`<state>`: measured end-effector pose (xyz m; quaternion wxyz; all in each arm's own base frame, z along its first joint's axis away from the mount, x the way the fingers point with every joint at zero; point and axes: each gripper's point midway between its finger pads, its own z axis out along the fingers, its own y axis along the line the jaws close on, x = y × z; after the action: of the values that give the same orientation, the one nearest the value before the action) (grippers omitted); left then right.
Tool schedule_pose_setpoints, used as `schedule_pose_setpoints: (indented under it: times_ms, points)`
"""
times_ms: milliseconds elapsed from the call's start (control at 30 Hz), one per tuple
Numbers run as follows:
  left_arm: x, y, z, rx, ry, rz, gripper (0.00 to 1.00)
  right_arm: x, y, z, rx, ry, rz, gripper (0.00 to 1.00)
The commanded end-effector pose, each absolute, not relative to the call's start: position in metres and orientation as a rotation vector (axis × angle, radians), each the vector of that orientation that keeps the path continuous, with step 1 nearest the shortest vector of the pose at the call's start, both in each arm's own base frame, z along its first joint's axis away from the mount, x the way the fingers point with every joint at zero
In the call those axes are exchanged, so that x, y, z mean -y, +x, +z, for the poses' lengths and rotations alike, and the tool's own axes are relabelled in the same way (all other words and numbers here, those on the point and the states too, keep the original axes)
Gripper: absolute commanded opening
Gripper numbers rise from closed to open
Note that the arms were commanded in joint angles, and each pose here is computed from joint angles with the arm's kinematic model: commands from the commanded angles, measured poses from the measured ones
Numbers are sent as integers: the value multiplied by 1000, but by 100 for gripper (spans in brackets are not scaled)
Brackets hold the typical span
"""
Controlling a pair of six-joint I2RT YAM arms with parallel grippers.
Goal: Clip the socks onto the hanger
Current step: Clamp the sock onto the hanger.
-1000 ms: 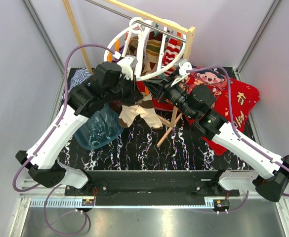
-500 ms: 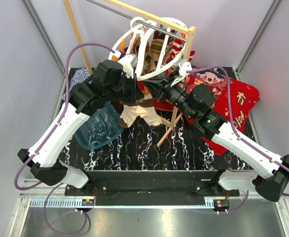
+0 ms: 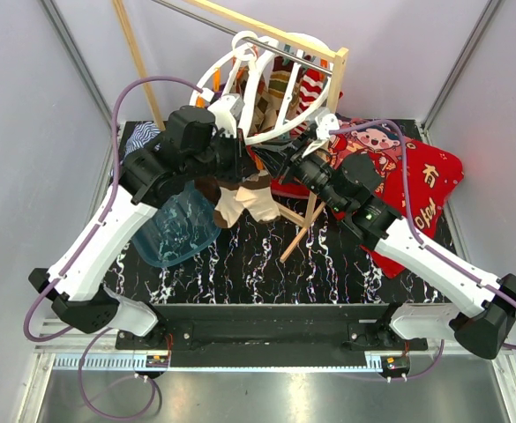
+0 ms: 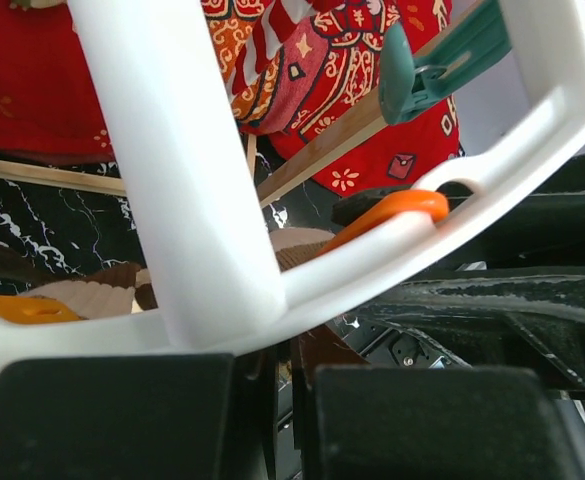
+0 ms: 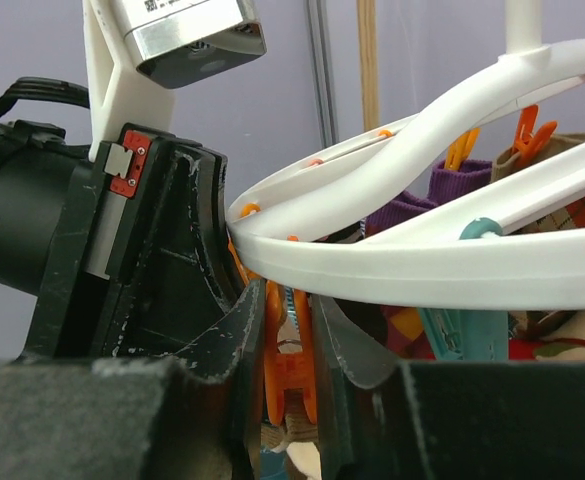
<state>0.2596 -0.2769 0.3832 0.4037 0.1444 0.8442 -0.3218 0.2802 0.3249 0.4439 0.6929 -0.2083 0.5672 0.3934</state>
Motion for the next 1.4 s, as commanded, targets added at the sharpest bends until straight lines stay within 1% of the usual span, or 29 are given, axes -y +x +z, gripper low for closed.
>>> schedule_pose_setpoints:
  times_ms: [0, 433, 467, 500, 733, 767, 900, 1000, 1033, 1100, 1200, 1233, 1300, 1333, 1367]
  points:
    - [284, 260, 425, -1970, 358, -907, 0, -331, 266, 450, -1199, -538, 914, 0]
    - [287, 251, 439, -1926, 376, -977, 0, -328, 267, 441, -1166, -551, 875, 0]
    - [287, 250, 438, -1929, 379, -981, 0, -328, 268, 443, -1155, -544, 875, 3]
    - [288, 250, 437, -1930, 380, -982, 0, -327, 268, 442, -1156, -543, 875, 4]
    - [292, 247, 430, -1942, 390, -1012, 0, -323, 266, 447, -1132, -519, 874, 3]
    - [292, 247, 429, -1943, 388, -1016, 0, -323, 267, 446, -1133, -521, 874, 5]
    - [291, 246, 429, -1940, 383, -1016, 0, -324, 266, 445, -1136, -523, 882, 30]
    - [291, 247, 430, -1931, 380, -1016, 0, -324, 266, 446, -1134, -523, 883, 38]
    - [291, 247, 430, -1932, 377, -1016, 0, -323, 265, 447, -1131, -522, 881, 44]
    - [290, 247, 432, -1925, 375, -1015, 0, -322, 264, 448, -1126, -521, 884, 49]
    - [290, 249, 432, -1923, 373, -1011, 0, -320, 262, 451, -1120, -518, 883, 59]
    - [290, 249, 433, -1921, 370, -1009, 0, -318, 261, 453, -1117, -514, 882, 64]
    - [288, 250, 433, -1920, 361, -1003, 0, -314, 258, 458, -1107, -509, 883, 70]
    - [288, 250, 433, -1919, 361, -1000, 0, -314, 258, 458, -1106, -510, 881, 73]
    - [286, 250, 435, -1914, 358, -996, 4, -311, 255, 461, -1099, -507, 882, 77]
